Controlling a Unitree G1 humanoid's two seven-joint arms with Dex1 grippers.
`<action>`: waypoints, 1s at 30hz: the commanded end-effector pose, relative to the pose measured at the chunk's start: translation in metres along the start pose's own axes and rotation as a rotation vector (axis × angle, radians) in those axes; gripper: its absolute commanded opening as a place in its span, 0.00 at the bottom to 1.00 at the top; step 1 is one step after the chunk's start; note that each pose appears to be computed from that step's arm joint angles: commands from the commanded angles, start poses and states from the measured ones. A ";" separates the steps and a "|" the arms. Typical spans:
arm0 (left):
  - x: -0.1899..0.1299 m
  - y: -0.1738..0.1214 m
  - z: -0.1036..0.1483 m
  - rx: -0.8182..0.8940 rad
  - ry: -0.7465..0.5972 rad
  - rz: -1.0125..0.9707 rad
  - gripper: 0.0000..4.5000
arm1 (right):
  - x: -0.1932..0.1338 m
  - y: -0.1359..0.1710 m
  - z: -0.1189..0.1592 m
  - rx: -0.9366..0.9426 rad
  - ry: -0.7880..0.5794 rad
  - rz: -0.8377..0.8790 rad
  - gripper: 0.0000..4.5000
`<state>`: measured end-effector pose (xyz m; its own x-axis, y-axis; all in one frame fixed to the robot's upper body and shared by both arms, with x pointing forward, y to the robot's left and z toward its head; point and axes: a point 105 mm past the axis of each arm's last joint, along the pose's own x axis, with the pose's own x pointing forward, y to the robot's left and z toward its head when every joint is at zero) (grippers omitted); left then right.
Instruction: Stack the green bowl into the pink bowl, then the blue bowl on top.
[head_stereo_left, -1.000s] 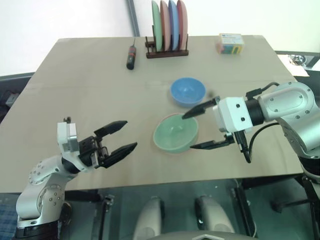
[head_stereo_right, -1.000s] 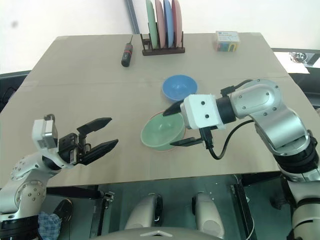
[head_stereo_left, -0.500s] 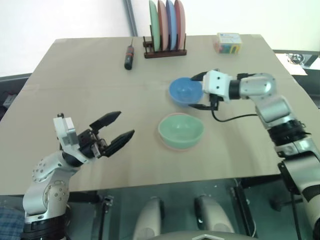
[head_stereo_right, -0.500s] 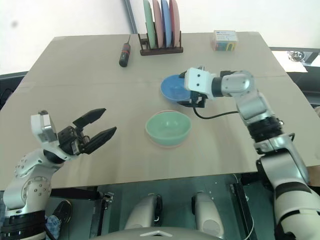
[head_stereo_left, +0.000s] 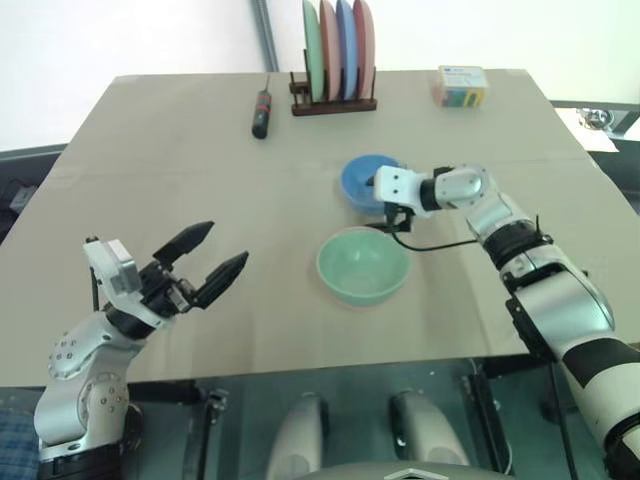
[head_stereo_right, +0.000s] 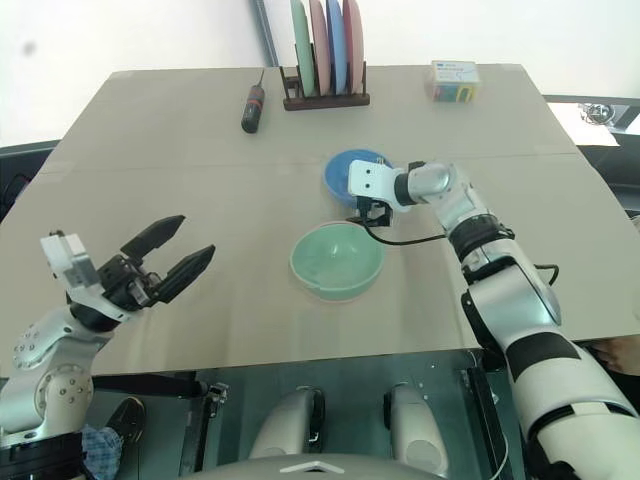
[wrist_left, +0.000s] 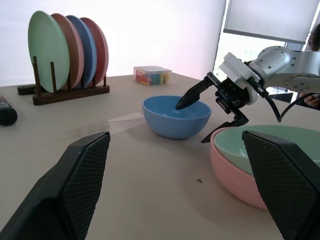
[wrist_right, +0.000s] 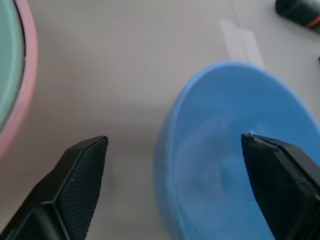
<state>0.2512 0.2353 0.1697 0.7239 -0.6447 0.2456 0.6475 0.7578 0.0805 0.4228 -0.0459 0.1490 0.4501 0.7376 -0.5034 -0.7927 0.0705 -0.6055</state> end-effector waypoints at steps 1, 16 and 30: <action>-0.002 -0.003 0.014 0.062 -0.026 0.001 1.00 | -0.002 -0.015 0.008 0.006 0.005 -0.042 0.64; 0.001 -0.008 0.010 0.046 -0.018 -0.033 1.00 | -0.022 -0.019 0.050 -0.156 -0.167 -0.001 0.01; 0.031 0.006 0.009 0.053 -0.002 -0.220 1.00 | -0.122 0.060 0.119 -0.147 -0.369 0.281 0.01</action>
<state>0.2750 0.2226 0.1835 0.5929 -0.7730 0.2256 0.7611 0.6295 0.1565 0.2900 -0.0544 0.2353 0.0707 0.8947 -0.4411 -0.8003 -0.2131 -0.5604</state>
